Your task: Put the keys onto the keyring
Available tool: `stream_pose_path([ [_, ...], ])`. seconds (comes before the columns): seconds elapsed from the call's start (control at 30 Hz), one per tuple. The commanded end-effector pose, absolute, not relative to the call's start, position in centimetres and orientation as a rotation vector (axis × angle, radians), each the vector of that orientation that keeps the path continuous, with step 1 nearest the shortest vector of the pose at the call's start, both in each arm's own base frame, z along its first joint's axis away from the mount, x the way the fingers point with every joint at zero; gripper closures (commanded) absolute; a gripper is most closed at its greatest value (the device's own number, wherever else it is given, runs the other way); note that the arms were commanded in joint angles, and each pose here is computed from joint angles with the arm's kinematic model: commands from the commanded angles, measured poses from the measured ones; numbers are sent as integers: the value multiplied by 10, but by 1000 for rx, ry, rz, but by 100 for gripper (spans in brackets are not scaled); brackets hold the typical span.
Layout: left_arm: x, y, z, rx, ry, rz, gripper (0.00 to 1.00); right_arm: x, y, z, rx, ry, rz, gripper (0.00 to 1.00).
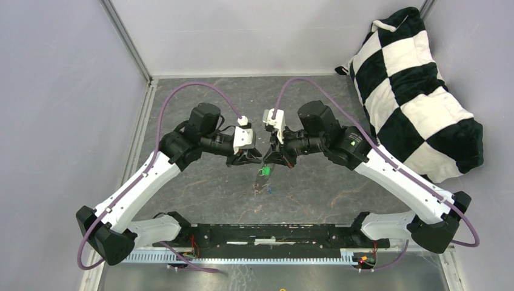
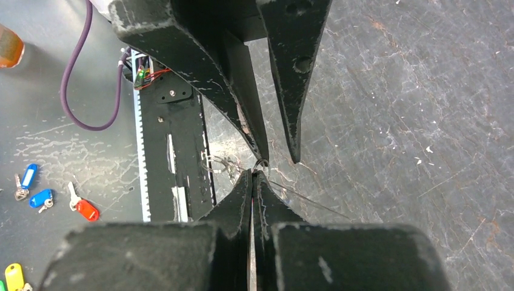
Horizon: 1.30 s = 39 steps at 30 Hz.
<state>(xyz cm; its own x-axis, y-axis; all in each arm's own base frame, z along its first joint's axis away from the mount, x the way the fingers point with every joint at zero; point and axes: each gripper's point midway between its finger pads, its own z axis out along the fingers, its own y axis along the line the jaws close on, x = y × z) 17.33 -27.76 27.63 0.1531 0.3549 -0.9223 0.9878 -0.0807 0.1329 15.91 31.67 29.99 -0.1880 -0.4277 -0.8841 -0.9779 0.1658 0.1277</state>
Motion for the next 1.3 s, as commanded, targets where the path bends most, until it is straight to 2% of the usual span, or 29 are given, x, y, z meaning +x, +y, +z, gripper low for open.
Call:
stream_pose_path([
  [0.0, 164, -281, 289, 1587, 1256, -978, 77, 160, 326, 324, -1346, 1643, 964, 100],
  [0.07, 163, -281, 288, 1597, 1255, -978, 85, 159, 329, 325, -1354, 1640, 968, 100],
  [0.17, 162, -281, 292, 1594, 1248, -984, 85, 158, 332, 324, -1374, 1649, 964, 100],
  [0.37, 150, -278, 297, 1633, 1204, -1011, 78, 162, 334, 326, -1374, 1653, 942, 100],
  [0.73, 142, -276, 301, 1653, 1168, -1037, 76, 161, 335, 327, -1375, 1653, 952, 100],
  [0.93, 134, -274, 305, 1659, 1143, -1063, 62, 161, 334, 327, -1373, 1652, 948, 100],
  [1.27, 134, -274, 302, 1655, 1170, -1073, 63, 161, 334, 327, -1363, 1648, 951, 100],
])
